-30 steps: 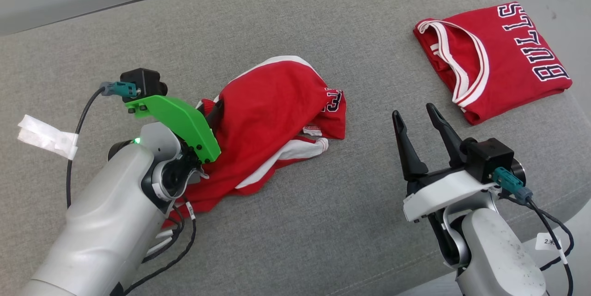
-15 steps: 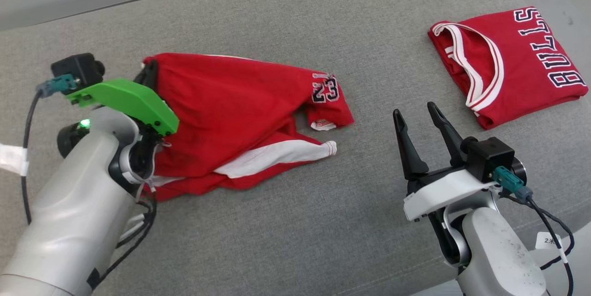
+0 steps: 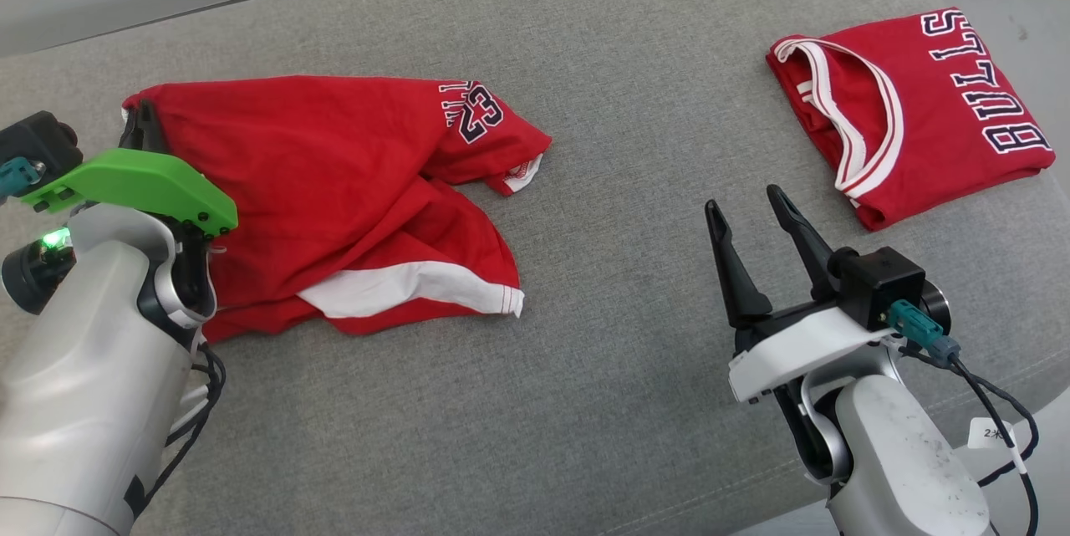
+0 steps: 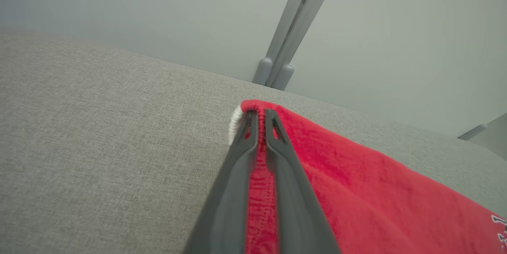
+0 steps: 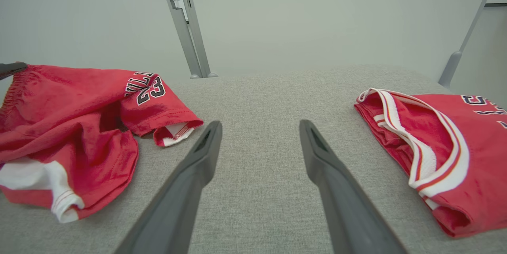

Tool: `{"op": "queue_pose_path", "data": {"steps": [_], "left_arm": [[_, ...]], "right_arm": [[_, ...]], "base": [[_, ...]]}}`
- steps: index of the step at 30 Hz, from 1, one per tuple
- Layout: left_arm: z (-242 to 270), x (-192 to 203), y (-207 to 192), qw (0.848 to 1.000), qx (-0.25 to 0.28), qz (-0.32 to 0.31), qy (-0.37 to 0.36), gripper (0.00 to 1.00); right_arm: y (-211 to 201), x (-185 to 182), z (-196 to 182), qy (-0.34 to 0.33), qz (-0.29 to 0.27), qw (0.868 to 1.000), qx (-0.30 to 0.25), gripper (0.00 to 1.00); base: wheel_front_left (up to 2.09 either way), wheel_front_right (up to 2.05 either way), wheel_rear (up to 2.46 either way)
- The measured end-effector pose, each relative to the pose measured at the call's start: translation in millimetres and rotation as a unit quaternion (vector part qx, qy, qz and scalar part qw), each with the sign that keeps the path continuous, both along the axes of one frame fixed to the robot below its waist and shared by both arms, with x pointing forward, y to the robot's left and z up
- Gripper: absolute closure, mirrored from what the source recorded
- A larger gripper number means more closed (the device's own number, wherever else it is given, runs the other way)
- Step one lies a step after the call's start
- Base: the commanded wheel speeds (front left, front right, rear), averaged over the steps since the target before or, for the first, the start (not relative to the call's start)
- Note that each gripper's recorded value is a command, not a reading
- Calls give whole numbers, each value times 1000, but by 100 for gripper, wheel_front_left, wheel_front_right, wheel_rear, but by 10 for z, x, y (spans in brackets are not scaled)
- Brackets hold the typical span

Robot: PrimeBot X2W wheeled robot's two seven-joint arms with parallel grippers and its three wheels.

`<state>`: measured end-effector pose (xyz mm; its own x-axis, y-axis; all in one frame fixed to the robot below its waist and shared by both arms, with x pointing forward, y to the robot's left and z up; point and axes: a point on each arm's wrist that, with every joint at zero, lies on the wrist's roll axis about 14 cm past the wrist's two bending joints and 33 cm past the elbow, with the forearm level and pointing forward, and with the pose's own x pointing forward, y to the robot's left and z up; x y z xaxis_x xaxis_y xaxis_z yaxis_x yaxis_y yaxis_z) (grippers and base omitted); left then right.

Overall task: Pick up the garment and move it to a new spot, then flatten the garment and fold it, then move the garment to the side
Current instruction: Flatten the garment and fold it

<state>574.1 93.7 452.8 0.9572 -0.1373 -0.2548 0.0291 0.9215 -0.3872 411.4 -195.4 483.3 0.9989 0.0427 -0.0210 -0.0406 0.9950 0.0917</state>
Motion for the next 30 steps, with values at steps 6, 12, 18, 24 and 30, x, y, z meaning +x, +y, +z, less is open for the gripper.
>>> {"op": "queue_pose_path", "data": {"steps": [6, 12, 18, 24, 30], "left_arm": [[120, -17, 8, 1000, -1, -9, -29, 0], [516, -171, 99, 992, 16, -24, -120, 0], [690, -648, 223, 981, 43, -30, -184, 0], [715, -1126, 405, 975, 75, -20, -207, 0], [599, -1541, 598, 978, 84, 6, -192, 0]], "right_arm": [[1, 10, 24, -2, 2, 1000, -1, 0], [66, 33, 67, -7, 14, 1000, -4, 0], [199, 65, 122, -12, 34, 999, -2, 0], [351, 72, 176, -16, 56, 998, 1, 0], [461, 44, 172, -12, 71, 997, 4, 0]], "base": [[0, 0, 0], [0, 0, 0], [0, 0, 0], [0, 0, 0], [0, 0, 0]]}}
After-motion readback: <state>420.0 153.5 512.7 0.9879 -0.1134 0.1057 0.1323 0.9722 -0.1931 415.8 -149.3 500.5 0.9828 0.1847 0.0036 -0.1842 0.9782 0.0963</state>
